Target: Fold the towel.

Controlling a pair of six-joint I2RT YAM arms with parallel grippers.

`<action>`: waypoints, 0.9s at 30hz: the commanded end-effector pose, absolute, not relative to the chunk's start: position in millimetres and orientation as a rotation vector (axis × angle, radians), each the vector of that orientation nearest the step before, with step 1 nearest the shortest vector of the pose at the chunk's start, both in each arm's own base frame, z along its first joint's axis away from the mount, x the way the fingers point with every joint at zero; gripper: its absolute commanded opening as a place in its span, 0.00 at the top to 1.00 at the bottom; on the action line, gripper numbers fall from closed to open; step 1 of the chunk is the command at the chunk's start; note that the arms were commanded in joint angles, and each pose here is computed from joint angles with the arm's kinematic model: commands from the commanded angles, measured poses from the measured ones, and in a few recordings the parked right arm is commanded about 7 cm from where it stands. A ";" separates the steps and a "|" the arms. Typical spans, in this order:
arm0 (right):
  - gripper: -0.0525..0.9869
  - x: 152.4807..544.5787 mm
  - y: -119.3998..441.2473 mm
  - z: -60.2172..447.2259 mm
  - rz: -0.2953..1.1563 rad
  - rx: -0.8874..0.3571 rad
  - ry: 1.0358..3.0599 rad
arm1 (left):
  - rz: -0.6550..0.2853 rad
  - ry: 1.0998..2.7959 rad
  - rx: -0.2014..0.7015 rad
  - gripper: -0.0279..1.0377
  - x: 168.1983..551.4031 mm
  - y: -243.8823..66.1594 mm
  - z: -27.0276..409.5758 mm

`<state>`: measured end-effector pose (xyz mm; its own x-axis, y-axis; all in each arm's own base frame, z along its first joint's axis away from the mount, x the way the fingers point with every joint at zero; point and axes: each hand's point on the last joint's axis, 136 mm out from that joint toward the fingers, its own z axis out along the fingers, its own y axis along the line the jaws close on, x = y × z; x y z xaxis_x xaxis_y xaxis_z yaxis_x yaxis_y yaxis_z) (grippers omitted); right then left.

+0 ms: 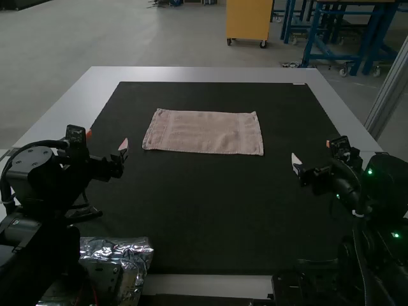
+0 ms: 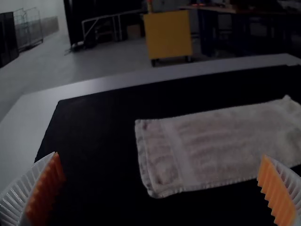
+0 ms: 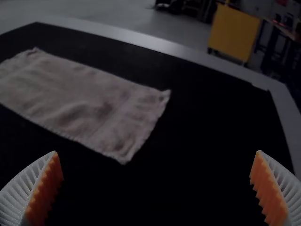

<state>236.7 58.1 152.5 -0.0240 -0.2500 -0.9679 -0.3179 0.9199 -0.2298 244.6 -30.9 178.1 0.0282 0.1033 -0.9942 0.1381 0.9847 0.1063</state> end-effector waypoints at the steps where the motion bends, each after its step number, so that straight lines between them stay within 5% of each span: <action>1: 0.07 232.3 65.8 131.0 0.097 -0.494 1.672 | -0.034 1.548 0.184 0.06 245.0 -30.1 176.1; 27: 0.07 228.6 74.4 129.7 0.124 -0.556 1.658 | -0.005 1.536 0.216 0.06 244.9 -31.0 178.0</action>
